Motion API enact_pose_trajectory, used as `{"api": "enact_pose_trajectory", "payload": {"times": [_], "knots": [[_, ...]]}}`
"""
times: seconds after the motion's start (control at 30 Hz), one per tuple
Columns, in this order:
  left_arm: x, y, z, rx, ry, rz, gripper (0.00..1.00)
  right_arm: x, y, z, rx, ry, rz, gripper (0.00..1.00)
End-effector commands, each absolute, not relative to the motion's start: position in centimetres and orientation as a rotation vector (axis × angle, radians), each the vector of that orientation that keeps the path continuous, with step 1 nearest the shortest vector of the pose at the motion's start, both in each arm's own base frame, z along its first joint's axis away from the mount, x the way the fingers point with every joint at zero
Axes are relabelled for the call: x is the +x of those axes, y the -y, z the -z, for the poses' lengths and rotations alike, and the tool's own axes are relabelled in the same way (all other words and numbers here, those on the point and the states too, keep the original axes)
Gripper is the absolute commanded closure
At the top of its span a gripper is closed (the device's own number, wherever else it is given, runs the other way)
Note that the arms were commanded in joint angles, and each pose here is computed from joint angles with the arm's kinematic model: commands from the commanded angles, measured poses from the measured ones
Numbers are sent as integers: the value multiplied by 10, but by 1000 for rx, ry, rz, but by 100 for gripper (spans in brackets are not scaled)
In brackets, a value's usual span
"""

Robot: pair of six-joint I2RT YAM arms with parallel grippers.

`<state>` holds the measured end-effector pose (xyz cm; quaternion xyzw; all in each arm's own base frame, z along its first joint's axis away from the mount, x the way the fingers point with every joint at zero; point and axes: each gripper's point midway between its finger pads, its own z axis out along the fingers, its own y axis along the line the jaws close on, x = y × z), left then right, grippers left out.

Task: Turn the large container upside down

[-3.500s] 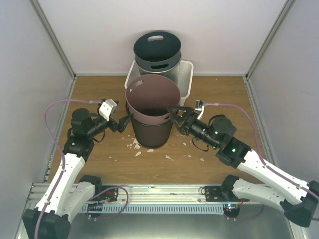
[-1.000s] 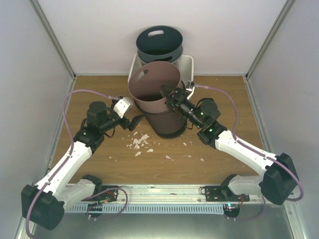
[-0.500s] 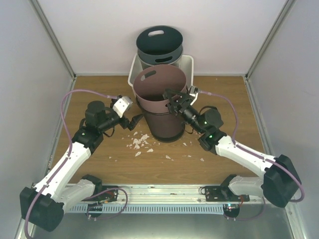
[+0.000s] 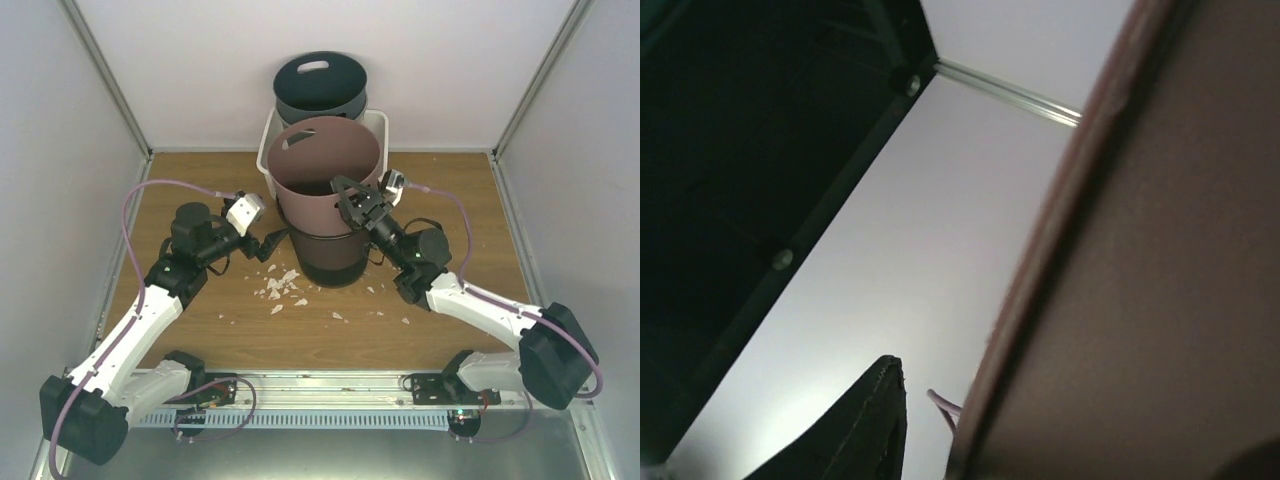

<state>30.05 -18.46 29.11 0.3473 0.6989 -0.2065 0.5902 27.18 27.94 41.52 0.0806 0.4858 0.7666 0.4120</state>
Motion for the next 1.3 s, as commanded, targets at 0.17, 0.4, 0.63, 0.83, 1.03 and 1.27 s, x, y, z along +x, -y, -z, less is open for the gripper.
{"api": "enact_pose_trajectory", "payload": {"times": [0.17, 0.4, 0.63, 0.83, 1.03, 1.27], "knots": [[298, 185, -311, 815, -1549, 452, 1, 233, -269, -521, -70, -977, -1871, 80], [299, 186, -309, 815, -1552, 453, 1, 225, -254, -529, -69, -952, -1811, 83], [299, 184, -310, 809, -1549, 444, 1, 212, -257, -553, -180, -931, -1752, 87], [301, 185, -310, 810, -1552, 447, 1, 198, -263, -572, -311, -905, -1698, 87], [303, 187, -312, 811, -1552, 453, 1, 187, -255, -585, -345, -817, -1676, 91], [301, 186, -317, 813, -1538, 446, 1, 171, -255, -611, -441, -741, -1647, 96]]}}
